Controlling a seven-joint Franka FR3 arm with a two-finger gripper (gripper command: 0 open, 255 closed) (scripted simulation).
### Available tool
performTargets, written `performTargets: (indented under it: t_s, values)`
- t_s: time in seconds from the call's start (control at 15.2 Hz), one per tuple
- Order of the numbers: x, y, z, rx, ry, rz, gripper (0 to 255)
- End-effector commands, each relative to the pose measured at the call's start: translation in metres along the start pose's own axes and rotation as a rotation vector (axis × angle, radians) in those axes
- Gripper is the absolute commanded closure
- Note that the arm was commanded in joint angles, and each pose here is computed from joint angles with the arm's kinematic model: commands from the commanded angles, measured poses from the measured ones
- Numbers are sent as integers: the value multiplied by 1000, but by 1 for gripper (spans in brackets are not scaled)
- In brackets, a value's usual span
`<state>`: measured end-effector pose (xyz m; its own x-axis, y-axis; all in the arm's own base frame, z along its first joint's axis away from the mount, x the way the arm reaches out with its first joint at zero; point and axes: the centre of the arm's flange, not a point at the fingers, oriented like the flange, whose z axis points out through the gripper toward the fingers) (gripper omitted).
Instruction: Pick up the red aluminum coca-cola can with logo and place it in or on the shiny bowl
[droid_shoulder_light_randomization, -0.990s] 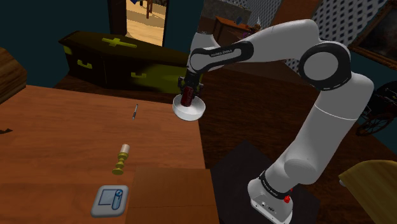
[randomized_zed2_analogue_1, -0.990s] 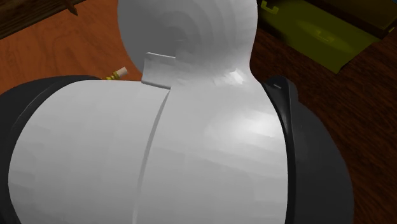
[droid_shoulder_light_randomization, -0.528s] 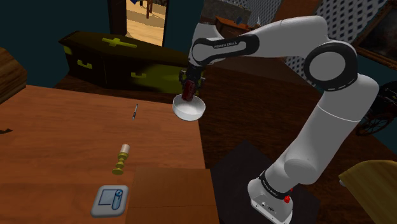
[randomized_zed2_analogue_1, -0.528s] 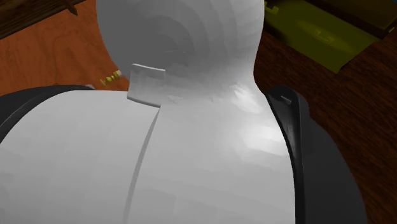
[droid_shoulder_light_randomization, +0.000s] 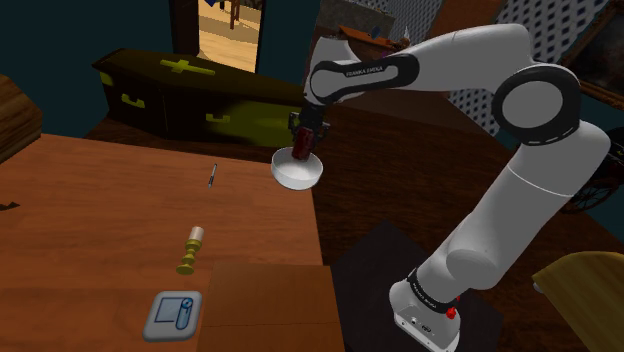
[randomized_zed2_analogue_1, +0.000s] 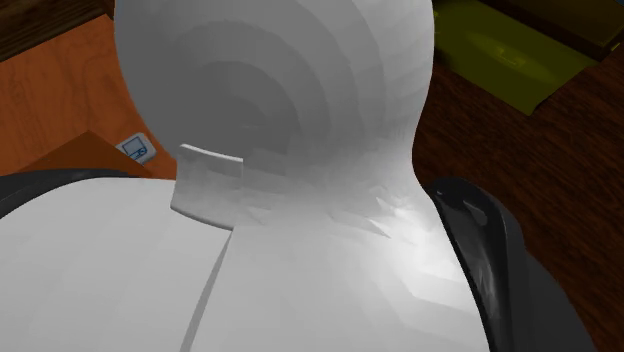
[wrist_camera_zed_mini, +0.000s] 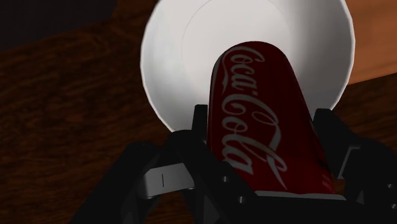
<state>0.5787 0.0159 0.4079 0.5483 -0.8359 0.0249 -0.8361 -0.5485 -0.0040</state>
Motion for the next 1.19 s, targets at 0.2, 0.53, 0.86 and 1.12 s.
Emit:
performTargets:
  t_s: [0.2,0.53,0.86,1.12]
  values:
    - [-1,0,25,1,0,0,255]
    - [-2,0,52,1,0,0,255]
    - [-2,0,59,1,0,0,255]
    - [-2,0,59,1,0,0,255]
